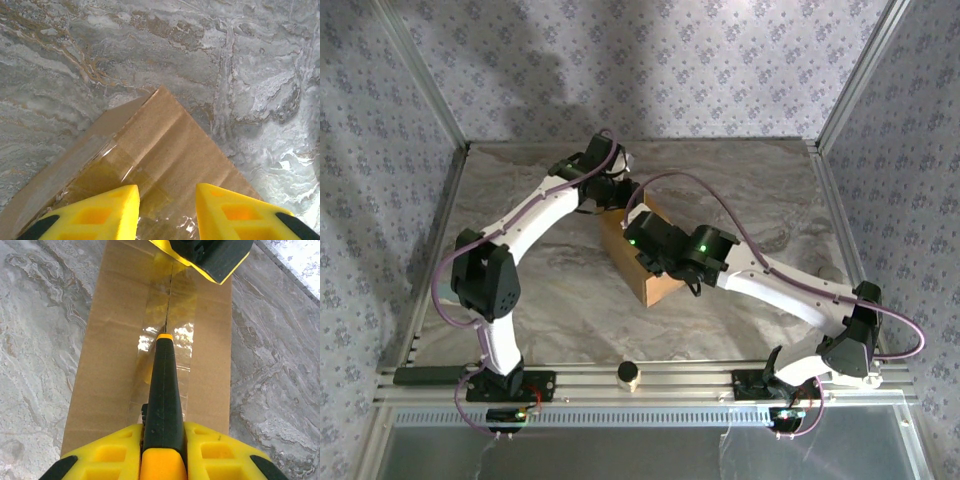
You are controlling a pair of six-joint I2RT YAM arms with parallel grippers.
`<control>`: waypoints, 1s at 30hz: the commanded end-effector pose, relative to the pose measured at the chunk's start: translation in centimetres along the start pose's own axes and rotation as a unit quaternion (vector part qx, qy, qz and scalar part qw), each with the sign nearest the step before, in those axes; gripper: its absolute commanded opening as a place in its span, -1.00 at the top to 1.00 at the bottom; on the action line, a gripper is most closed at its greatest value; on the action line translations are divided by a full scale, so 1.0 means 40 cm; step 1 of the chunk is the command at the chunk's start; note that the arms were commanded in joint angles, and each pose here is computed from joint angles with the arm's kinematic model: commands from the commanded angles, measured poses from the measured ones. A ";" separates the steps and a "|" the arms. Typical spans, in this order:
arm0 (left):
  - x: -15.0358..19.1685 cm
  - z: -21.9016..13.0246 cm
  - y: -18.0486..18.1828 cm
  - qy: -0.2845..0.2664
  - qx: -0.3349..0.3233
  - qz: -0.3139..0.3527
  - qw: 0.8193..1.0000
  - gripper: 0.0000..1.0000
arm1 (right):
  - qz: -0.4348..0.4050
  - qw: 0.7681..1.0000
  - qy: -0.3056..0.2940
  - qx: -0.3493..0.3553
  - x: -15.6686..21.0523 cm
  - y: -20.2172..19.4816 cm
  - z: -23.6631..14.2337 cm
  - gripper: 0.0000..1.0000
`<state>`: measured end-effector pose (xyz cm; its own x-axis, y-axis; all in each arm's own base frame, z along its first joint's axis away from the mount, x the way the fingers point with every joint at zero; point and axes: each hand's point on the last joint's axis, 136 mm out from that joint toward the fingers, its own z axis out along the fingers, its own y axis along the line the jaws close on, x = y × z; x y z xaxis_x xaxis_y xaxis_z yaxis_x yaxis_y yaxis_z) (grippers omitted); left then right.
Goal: Unpack the express box
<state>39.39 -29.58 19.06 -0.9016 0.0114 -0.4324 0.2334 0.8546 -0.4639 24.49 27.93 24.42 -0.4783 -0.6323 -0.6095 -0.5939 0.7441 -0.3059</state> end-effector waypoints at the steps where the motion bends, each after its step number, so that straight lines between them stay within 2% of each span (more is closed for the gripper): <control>1: 0.028 0.017 0.026 0.020 -0.021 -0.011 1.000 0.30 | -0.015 0.999 0.040 -0.016 0.044 0.015 -0.004 1.00; 17: 0.086 0.037 0.100 0.034 -0.068 -0.021 0.997 0.35 | 0.001 0.998 0.065 -0.027 0.085 0.014 -0.064 1.00; 30: 0.078 0.049 0.136 0.020 -0.083 -0.035 0.996 0.39 | 0.036 0.995 0.084 -0.038 0.124 0.022 -0.100 1.00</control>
<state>38.62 -29.28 18.35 -0.8953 -0.0145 -0.4453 0.2227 0.8510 -0.4755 22.28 26.89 24.70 -0.5637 -0.5751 -0.5928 -0.5610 0.7934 -0.2362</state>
